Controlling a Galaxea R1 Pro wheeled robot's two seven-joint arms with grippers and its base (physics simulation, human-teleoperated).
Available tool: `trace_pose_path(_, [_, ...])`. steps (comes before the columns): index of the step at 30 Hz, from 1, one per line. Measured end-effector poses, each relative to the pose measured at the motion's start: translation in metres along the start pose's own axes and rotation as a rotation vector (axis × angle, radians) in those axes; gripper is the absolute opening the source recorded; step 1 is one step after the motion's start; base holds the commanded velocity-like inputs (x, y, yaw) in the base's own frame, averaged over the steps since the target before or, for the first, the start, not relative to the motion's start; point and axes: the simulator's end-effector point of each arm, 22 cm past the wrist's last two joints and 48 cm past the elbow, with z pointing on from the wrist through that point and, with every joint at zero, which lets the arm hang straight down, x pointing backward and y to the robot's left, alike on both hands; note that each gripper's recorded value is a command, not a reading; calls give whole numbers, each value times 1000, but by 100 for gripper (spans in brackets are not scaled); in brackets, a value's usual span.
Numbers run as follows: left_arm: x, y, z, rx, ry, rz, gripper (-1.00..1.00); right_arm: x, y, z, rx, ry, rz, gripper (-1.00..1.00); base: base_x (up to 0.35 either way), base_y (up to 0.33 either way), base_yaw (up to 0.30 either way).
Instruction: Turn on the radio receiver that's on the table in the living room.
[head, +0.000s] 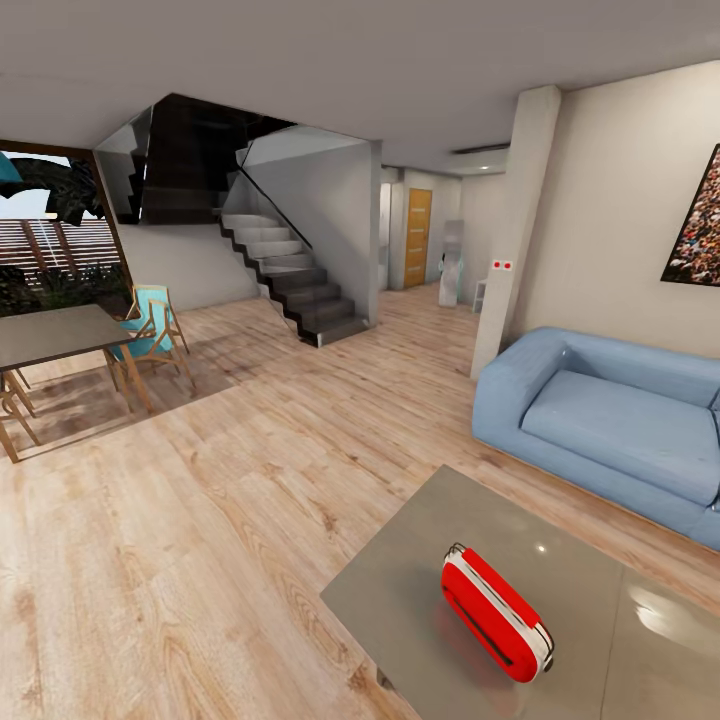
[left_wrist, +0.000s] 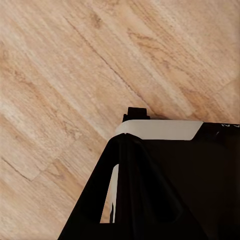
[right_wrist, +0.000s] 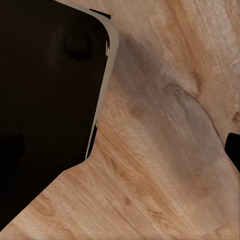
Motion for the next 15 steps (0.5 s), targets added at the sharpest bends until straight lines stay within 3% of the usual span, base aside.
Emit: trace_pose_path(15, [0,0,0,0,0,0,-100,-2,8,0,-10,-3,-2,100,0,0,0])
